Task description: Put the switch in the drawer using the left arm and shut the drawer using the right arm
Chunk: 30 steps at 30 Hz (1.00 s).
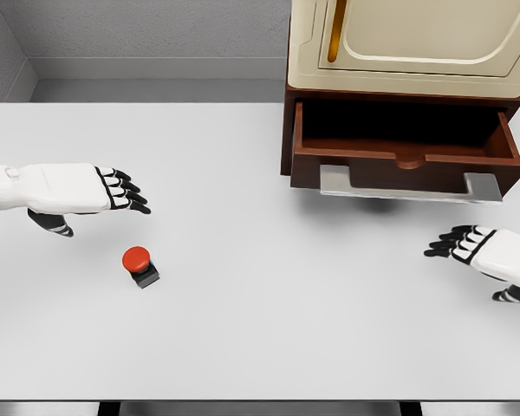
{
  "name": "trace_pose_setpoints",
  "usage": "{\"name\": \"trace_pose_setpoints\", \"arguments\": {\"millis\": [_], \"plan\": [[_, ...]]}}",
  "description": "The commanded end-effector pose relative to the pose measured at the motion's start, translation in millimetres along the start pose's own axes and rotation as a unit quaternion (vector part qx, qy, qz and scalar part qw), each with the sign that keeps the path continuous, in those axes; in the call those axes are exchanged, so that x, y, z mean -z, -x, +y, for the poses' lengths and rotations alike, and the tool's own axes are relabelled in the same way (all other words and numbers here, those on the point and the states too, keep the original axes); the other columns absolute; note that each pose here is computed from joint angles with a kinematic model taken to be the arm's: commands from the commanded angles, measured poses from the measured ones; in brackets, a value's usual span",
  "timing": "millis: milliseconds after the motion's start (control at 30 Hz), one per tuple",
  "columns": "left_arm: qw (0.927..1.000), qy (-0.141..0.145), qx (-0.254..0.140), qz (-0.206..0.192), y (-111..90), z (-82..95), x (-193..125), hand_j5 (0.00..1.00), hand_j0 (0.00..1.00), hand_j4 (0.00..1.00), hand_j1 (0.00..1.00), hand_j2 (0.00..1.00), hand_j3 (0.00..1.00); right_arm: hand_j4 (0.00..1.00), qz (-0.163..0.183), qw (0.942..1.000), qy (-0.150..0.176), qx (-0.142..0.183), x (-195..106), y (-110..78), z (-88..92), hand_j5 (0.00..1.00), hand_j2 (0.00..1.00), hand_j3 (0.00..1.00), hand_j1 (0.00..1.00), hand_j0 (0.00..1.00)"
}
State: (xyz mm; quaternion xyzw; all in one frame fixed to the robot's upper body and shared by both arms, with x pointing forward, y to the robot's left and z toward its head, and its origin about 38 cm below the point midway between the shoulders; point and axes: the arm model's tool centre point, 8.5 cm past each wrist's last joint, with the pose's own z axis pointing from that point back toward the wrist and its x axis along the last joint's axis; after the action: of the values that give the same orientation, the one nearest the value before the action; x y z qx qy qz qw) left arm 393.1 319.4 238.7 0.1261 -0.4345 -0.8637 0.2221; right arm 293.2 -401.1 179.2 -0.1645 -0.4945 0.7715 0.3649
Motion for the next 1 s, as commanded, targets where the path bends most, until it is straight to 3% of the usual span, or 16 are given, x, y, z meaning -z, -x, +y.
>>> {"name": "trace_pose_setpoints", "arguments": {"millis": [0, 167, 233, 333, 633, 700, 800, 867, 967], "plan": [[1.0, -0.001, -0.002, 0.001, 0, 0.0, 0, 1.0, 1.0, 1.0, 1.0, 1.0, 1.0, 1.0, -0.002, 1.0, 0.003, 0.003, 1, -0.1, -1.8, 1.0, 1.0, 1.0, 1.0, 1.0], [0.9995, 0.021, -0.01, -0.022, -11, -15.8, 12, 1.0, 1.0, 1.0, 1.0, 1.0, 1.0, 1.0, -0.001, 1.0, 0.007, 0.002, 1, 0.4, -4.1, 1.0, 1.0, 1.0, 1.0, 1.0], [0.9993, 0.014, -0.007, -0.033, -15, -11.5, 22, 1.0, 1.0, 1.0, 1.0, 1.0, 1.0, 0.98, 0.0, 1.0, 0.009, 0.0, 1, 1.5, -6.2, 0.98, 0.98, 0.98, 0.98, 0.98], [0.9985, 0.014, -0.009, -0.051, -23, -13.2, 34, 1.0, 1.0, 1.0, 1.0, 1.0, 1.0, 0.65, 0.017, 0.9998, -0.001, -0.007, -9, 8.4, -11.7, 0.65, 0.65, 0.65, 0.65, 0.65], [0.9971, 0.01, -0.006, -0.076, -40, -13.9, 40, 1.0, 1.0, 1.0, 1.0, 1.0, 1.0, 0.69, 0.076, 0.9959, 0.041, 0.028, -40, 21.8, -7.1, 0.69, 0.69, 0.69, 0.69, 0.69], [0.997, 0.011, -0.008, -0.077, -41, -15.6, 40, 1.0, 1.0, 1.0, 1.0, 1.0, 1.0, 0.7, 0.073, 0.996, 0.026, 0.044, -36, 17.3, 4.4, 0.7, 0.7, 0.7, 0.7, 0.7], [0.9968, 0.012, -0.01, -0.079, -42, -17.6, 41, 0.96, 0.96, 0.96, 0.96, 0.96, 0.96, 0.59, 0.082, 0.9947, 0.033, 0.053, -40, 16.5, 8.5, 0.59, 0.59, 0.59, 0.59, 0.59], [0.9966, 0.012, -0.008, -0.081, -44, -17.0, 42, 0.94, 0.94, 0.94, 0.94, 0.94, 0.94, 0.59, 0.073, 0.9941, 0.037, 0.071, -43, 14.8, 8.5, 0.59, 0.59, 0.59, 0.59, 0.59], [0.9963, 0.018, -0.009, -0.083, -45, -20.6, 43, 0.86, 0.86, 0.86, 0.86, 0.86, 0.86, 0.59, 0.063, 0.9892, 0.077, 0.108, -47, 12.2, 7.8, 0.59, 0.59, 0.59, 0.59, 0.59]]}}
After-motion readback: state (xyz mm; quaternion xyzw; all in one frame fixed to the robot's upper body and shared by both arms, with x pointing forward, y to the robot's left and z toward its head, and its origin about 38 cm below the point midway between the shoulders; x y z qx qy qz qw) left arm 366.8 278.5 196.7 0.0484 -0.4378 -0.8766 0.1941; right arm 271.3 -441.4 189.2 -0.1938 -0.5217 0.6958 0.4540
